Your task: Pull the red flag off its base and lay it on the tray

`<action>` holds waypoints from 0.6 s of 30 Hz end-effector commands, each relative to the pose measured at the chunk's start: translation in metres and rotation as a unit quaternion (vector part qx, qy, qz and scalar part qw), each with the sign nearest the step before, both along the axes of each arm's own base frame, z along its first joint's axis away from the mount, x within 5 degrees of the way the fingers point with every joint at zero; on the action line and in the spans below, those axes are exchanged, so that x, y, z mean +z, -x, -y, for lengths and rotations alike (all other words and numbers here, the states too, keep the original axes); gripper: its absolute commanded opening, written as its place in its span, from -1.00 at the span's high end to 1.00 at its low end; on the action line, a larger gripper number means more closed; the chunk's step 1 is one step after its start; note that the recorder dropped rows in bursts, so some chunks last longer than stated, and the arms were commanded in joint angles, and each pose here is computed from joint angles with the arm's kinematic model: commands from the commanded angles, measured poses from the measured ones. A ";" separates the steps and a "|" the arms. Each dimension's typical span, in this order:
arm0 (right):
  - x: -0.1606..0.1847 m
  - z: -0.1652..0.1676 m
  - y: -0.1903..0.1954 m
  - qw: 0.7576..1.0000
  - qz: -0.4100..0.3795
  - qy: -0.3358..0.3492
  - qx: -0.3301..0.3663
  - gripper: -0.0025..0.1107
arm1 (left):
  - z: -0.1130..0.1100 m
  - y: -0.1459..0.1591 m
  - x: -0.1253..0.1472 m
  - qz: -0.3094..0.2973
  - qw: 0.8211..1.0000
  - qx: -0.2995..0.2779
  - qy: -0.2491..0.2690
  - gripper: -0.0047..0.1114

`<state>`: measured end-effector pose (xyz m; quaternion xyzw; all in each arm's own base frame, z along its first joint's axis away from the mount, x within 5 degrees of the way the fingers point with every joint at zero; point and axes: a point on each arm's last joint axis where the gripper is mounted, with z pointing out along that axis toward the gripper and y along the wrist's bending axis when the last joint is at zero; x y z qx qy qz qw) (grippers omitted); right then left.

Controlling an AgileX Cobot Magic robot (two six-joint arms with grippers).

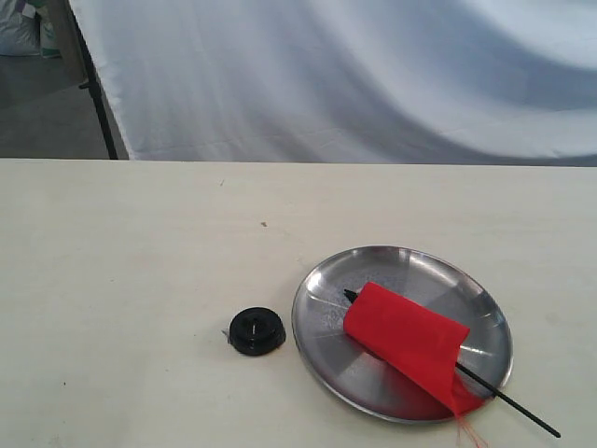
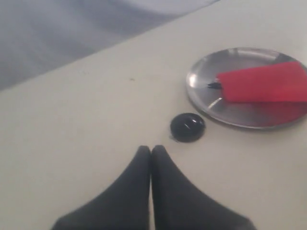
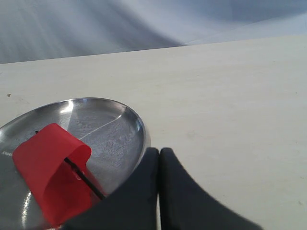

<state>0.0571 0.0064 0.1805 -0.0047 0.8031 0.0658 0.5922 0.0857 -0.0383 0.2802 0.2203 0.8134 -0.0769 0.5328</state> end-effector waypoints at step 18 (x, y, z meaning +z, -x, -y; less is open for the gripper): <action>0.001 0.000 -0.001 1.000 0.004 0.003 -0.001 0.96 | 0.009 0.011 -0.017 -0.103 0.987 0.001 0.125 0.92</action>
